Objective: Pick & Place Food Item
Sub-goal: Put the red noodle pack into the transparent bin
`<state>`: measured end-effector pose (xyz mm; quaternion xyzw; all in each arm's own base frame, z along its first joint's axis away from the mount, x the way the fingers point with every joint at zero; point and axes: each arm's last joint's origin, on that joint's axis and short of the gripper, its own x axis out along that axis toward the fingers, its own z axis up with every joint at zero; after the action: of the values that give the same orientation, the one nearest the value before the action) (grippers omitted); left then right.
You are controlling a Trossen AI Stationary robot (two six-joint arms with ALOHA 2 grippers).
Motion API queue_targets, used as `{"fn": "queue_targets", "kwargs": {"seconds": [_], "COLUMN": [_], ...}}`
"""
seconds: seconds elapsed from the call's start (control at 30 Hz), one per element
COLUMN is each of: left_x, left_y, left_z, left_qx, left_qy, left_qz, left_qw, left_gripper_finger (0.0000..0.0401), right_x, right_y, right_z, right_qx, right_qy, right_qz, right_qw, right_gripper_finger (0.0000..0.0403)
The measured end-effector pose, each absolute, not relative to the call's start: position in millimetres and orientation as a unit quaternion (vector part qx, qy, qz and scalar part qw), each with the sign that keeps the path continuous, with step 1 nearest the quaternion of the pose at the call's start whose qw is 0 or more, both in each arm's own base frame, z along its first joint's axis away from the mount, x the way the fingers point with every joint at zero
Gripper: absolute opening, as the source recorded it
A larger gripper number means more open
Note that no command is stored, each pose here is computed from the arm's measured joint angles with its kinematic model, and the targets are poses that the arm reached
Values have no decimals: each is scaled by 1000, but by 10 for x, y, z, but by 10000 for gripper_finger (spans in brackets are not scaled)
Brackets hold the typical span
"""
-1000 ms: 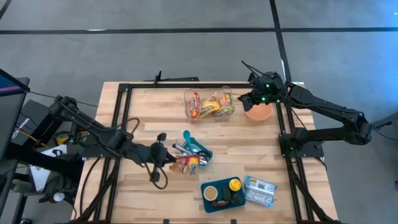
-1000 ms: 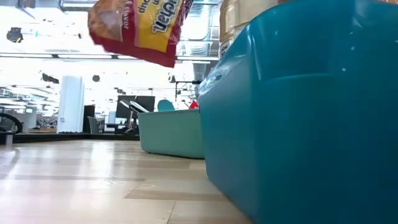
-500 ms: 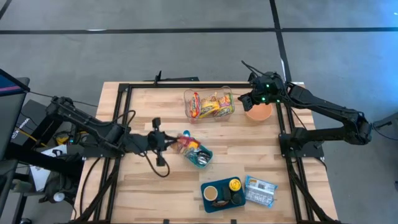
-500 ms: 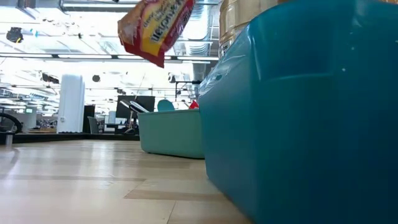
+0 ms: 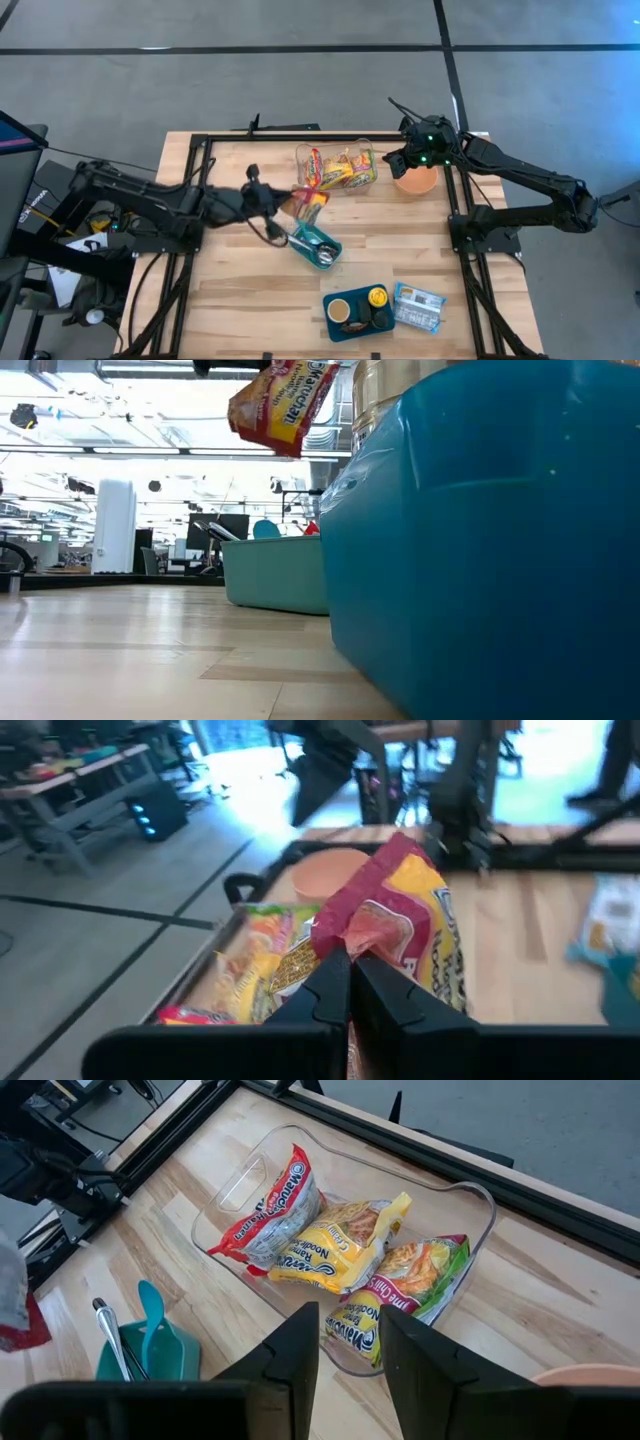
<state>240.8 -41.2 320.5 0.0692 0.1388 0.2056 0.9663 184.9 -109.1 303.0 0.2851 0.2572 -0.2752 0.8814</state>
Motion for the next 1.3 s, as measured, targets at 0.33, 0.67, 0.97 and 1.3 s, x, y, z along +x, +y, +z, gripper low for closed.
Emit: {"fn": "queue_targets", "kwargs": {"seconds": [0.33, 0.67, 0.97, 1.3], "left_x": [2533, 2627, 2990, 3321], "left_y": [-34, 245, 327, 484], "left_z": [3294, 3263, 3031, 2690], "left_qx": [31, 18, 20, 51], "left_qy": [80, 69, 53, 46], "left_qz": [267, 265, 241, 259], "left_qw": [960, 962, 969, 963], "left_gripper_finger": [0, 0, 0, 0], "right_x": [1849, 1849, 1850, 1855], "right_y": [-1091, -1091, -1091, -1081], "right_z": [3030, 3030, 3031, 3031], "right_qx": [284, 284, 272, 256], "right_qy": [257, 257, 261, 269], "right_qz": [-275, -275, -271, -244], "right_qw": [882, 882, 885, 896], "right_gripper_finger": [102, 102, 102, 102]}}
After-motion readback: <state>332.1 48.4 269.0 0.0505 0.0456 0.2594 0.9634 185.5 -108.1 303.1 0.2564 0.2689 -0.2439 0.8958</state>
